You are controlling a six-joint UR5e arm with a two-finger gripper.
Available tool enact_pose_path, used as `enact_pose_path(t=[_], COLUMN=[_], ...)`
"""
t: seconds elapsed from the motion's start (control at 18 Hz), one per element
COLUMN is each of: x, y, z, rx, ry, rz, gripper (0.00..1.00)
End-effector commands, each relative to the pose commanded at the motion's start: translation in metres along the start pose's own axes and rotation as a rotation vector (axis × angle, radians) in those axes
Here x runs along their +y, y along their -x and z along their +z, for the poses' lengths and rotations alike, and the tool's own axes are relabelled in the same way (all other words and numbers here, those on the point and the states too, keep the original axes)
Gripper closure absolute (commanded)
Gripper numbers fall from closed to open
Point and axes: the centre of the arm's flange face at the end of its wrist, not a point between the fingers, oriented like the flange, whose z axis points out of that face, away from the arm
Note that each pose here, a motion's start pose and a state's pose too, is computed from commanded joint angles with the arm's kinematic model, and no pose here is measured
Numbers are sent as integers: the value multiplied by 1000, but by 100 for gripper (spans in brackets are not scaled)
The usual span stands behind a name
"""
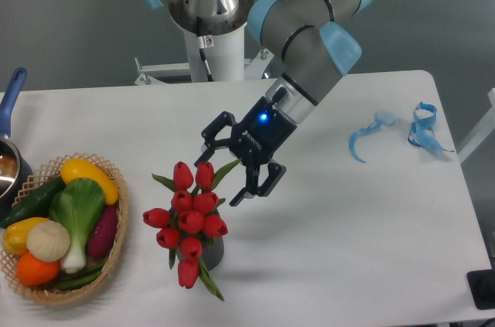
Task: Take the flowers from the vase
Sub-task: 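Position the gripper around the tulip stems just above the vase rim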
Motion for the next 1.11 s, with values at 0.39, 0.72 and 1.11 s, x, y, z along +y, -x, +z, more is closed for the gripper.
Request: enact_pose_path(t=[0.39, 0.72, 1.11], x=[-5, -3, -5], y=[7, 21, 25], z=[12, 17, 29], rx=[19, 20, 37], ry=[-12, -13, -9], rz=[8, 12, 8], gripper=[0, 0, 0])
